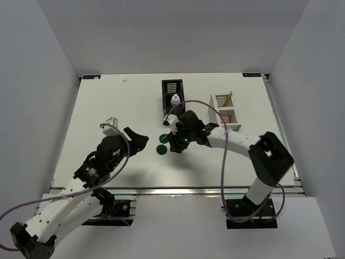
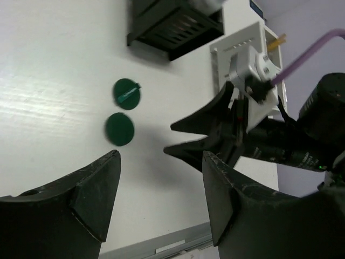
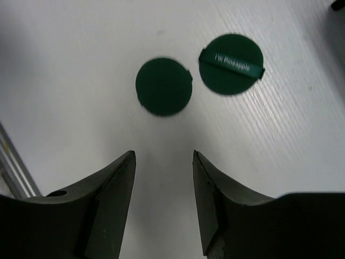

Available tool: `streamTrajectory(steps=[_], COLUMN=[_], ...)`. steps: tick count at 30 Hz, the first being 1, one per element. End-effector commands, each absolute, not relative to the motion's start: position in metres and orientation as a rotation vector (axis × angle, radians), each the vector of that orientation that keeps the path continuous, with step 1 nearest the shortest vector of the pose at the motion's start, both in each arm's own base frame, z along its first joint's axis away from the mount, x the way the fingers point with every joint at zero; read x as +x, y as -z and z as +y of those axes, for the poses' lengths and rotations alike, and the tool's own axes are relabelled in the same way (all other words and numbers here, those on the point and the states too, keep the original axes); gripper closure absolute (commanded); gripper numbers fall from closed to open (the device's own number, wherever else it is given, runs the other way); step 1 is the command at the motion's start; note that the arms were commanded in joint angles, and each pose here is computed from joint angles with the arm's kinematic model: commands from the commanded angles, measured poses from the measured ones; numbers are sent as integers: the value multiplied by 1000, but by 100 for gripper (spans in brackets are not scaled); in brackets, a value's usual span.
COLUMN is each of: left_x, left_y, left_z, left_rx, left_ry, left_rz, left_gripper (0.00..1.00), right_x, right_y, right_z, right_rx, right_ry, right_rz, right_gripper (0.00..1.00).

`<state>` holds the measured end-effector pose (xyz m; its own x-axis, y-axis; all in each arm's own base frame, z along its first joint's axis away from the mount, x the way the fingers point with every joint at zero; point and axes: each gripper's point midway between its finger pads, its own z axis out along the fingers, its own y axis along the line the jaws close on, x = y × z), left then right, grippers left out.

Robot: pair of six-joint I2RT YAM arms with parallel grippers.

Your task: Organize the makeup

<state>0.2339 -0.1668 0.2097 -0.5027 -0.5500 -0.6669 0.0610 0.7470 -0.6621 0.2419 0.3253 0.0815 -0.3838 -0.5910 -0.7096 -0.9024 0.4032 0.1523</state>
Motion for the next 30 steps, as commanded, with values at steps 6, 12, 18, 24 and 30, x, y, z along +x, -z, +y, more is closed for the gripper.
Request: streamTrajectory(steps=[6, 12, 18, 24, 30], left_x=[206, 202, 204, 206, 210], left_y=[-197, -196, -194, -193, -190], left_z=[-111, -104, -107, -108, -112], left_rx=[-648, -655, -650, -640, -636], left_ry=[719, 688, 686, 677, 673], left_rz=[1893, 1902, 1915, 1921, 1926], left_gripper=[28, 28, 28, 28, 27], right_x=[268, 276, 280, 278, 261], right_y=[-79, -61, -44, -31, -19], right_z=[390, 396, 399, 399, 389], right_rx=[-1106, -1057, -1062, -1073, -1111], right_ry=[-691, -651, -617, -614, -635], right_rz=[2158, 2208, 2239, 2272, 2328], right_gripper=[47, 47, 48, 52, 76])
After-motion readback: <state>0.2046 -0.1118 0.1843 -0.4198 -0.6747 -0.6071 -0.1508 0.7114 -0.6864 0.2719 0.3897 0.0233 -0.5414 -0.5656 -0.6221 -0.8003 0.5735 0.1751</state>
